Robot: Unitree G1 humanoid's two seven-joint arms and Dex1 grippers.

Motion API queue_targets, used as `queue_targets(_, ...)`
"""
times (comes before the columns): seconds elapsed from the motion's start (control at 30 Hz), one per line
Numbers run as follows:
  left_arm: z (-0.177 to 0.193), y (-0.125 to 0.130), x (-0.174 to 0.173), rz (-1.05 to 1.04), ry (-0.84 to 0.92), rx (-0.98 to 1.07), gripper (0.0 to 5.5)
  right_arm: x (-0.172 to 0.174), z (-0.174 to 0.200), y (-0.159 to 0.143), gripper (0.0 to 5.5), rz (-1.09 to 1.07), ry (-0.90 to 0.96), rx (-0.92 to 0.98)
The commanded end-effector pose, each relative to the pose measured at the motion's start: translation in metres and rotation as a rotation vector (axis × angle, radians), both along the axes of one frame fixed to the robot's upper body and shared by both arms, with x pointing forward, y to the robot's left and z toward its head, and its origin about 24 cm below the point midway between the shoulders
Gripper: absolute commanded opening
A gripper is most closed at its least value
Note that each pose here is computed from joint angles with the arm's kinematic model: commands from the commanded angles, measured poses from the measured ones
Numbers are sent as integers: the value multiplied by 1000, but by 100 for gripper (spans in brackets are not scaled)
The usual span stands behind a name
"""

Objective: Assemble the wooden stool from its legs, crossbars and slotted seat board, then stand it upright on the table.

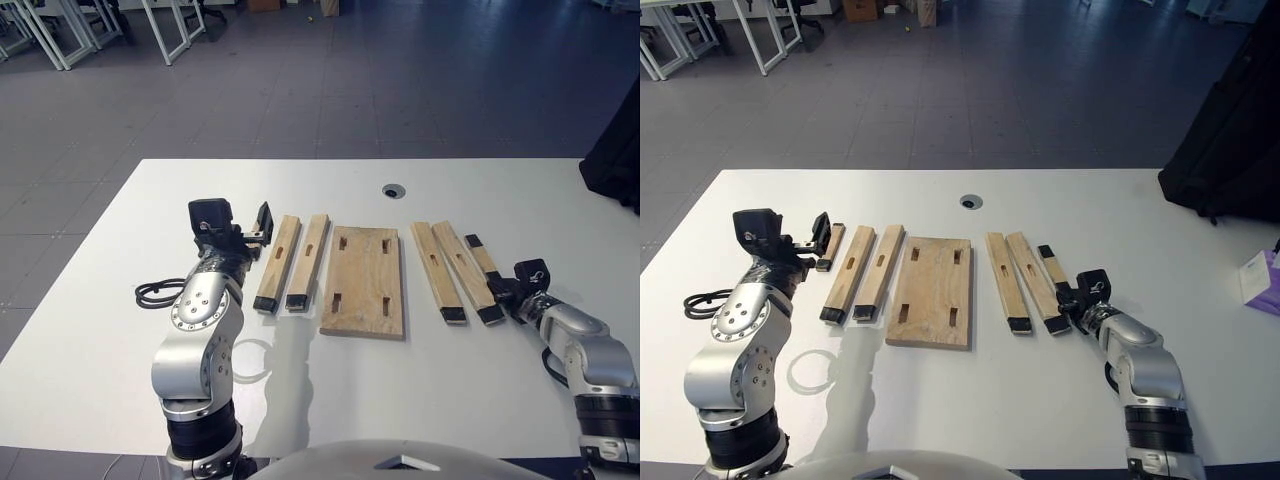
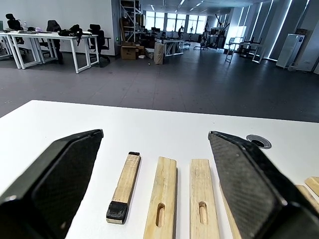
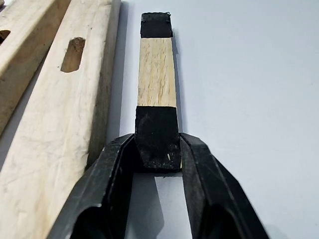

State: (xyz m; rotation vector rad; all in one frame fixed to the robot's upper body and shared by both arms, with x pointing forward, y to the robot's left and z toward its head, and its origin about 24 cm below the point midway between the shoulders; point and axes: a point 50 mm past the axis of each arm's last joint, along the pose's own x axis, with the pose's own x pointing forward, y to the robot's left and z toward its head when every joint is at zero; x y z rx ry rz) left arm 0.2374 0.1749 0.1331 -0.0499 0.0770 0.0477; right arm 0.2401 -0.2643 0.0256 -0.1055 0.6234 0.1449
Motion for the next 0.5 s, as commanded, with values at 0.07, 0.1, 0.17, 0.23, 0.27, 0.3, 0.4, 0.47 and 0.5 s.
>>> queue_targets(0.07, 2, -2, 6, -25, 3, 10, 390, -24, -25, -36, 130, -228, 139, -161)
queue_targets(0.1, 3, -2, 6, -35, -2, 2, 390, -13, -6, -38, 130, -237, 34, -219)
queue_targets(0.17, 9, -9, 8, -114, -26, -40, 390, 14, 42, -24, 129, -200, -204, -269)
queue_targets(0.23, 15, -28, 11, -288, -15, -198, 390, 32, 84, 20, 129, -51, -422, -214)
queue_targets(0.27, 19, -38, 11, -405, 2, -304, 390, 35, 100, 49, 129, 59, -514, -164)
queue_targets(0.3, 24, -48, 12, -525, 10, -452, 390, 34, 110, 76, 129, 175, -573, -118)
queue_targets(0.4, 40, -54, 19, -797, -8, -778, 390, 23, 115, 119, 129, 359, -611, -6)
queue_targets(0.47, 47, -44, 32, -841, -8, -931, 390, 18, 112, 132, 129, 423, -603, 22)
queue_targets(0.5, 48, -39, 38, -836, 7, -979, 390, 17, 112, 135, 129, 440, -602, 25)
